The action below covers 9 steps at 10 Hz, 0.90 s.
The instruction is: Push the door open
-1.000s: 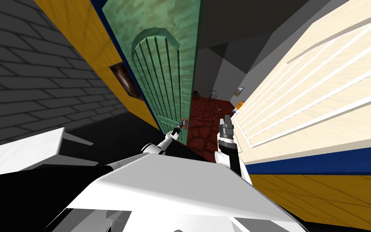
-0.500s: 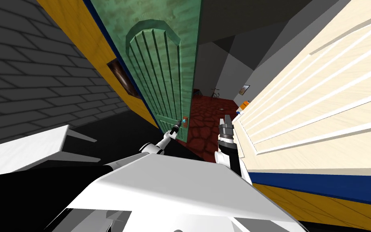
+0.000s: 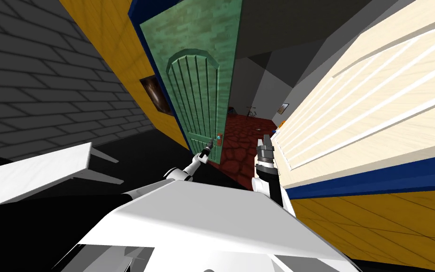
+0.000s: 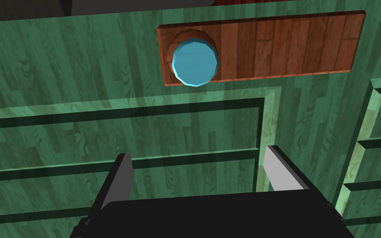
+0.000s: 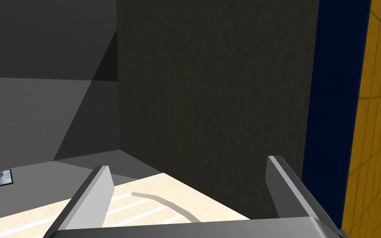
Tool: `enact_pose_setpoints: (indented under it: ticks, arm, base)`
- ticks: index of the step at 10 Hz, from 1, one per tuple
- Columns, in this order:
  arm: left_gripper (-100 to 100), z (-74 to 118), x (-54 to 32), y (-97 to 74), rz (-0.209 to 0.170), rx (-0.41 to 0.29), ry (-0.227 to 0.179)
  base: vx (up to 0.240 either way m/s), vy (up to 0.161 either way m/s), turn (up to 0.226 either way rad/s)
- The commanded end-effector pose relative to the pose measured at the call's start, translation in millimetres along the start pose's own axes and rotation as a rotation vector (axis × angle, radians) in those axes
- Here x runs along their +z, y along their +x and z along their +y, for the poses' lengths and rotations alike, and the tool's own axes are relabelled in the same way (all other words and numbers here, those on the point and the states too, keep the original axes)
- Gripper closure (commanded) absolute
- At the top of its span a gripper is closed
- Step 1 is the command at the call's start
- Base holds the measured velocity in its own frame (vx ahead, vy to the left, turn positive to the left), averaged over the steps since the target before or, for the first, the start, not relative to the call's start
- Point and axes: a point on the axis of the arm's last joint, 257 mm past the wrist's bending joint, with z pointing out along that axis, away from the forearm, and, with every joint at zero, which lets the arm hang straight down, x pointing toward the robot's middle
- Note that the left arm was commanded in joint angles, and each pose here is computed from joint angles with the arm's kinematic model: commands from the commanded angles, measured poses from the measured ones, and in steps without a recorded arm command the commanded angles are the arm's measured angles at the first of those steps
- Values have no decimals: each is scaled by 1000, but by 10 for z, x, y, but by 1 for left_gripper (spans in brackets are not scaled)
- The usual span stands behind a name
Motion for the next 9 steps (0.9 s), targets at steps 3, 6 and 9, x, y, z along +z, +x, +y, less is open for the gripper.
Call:
enact_pose_setpoints:
  ticks: [3,6,9]
  arm:
    - [-100,-9,18,251,20,-42,2]
    - [-100,12,14,66,4,-17,0]
    - [-100,11,8,-22,-6,-8,2]
  base:
    - [-182,9,11]
    - [50,-26,-19]
    - [203,-63,-18]
